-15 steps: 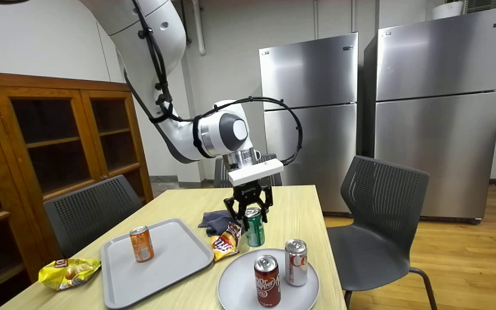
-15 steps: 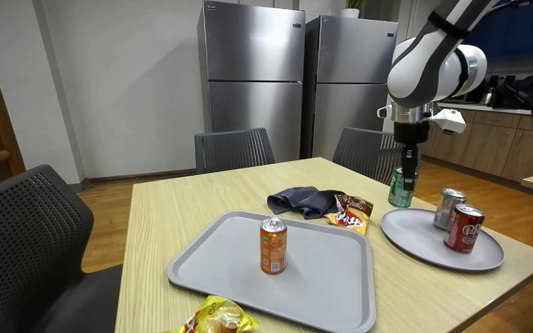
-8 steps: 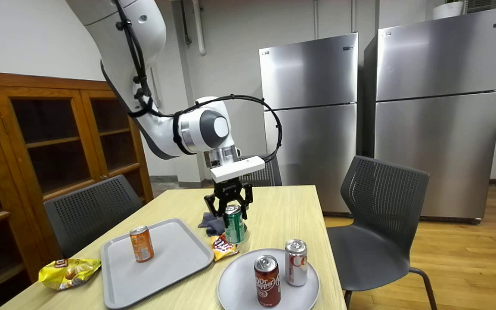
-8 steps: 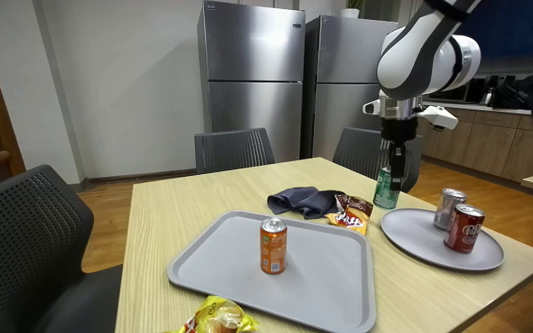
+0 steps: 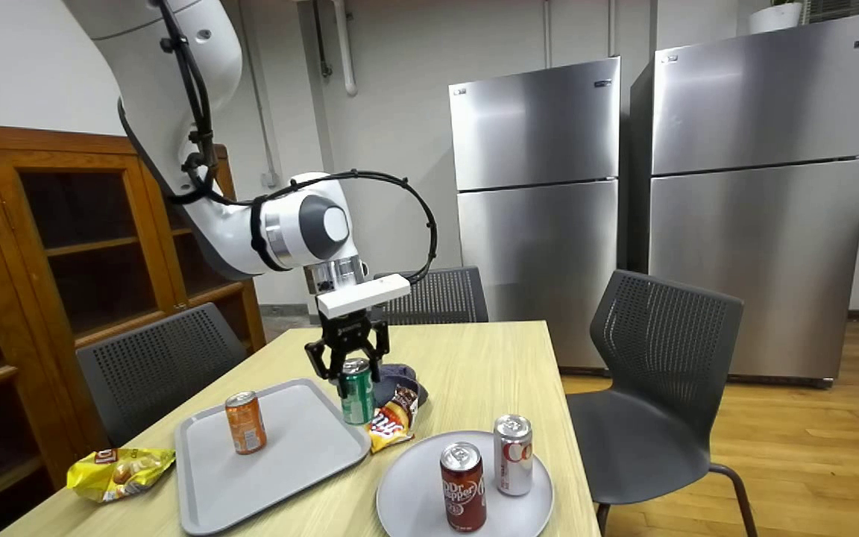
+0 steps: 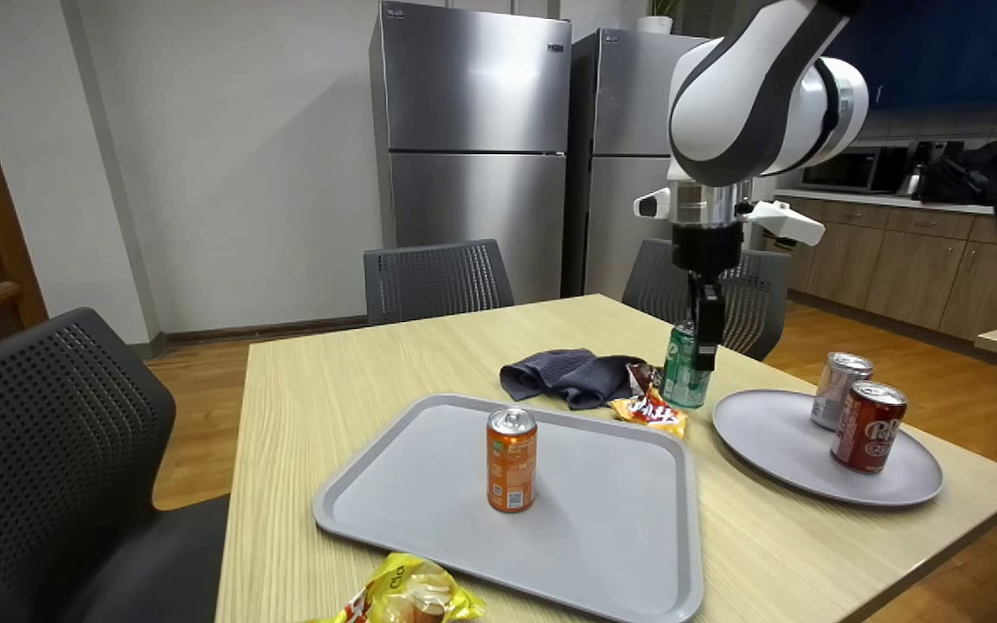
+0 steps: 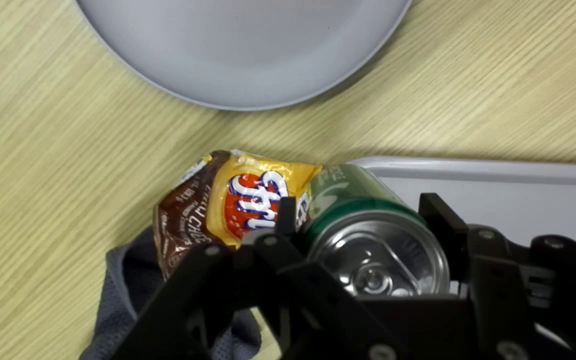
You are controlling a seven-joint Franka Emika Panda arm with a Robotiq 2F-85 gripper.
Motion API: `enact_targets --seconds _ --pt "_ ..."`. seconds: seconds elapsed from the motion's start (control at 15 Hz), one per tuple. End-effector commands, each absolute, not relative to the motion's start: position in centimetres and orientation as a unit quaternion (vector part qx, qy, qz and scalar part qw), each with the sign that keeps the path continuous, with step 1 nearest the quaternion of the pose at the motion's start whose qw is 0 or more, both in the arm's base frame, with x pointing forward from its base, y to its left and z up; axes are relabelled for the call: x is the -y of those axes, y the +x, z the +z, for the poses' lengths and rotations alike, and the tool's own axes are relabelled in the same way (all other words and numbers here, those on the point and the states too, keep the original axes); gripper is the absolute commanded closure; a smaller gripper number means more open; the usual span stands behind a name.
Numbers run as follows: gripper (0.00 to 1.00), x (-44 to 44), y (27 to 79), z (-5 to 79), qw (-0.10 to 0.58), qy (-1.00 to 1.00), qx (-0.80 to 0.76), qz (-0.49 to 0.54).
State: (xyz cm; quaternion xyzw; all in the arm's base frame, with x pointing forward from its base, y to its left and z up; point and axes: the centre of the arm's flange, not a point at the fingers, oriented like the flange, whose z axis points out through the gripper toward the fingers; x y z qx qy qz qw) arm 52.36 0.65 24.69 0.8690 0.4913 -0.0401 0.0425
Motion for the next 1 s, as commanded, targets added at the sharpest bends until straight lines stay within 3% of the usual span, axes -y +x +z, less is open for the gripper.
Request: enact_targets --seconds 0.0,0.93 --pt "0.62 -3.2 51.7 25.5 0.036 0.854 -0.517 -0.038" --pt "0.62 -9.6 54.1 22.6 0.039 0.831 -0.554 -0.04"
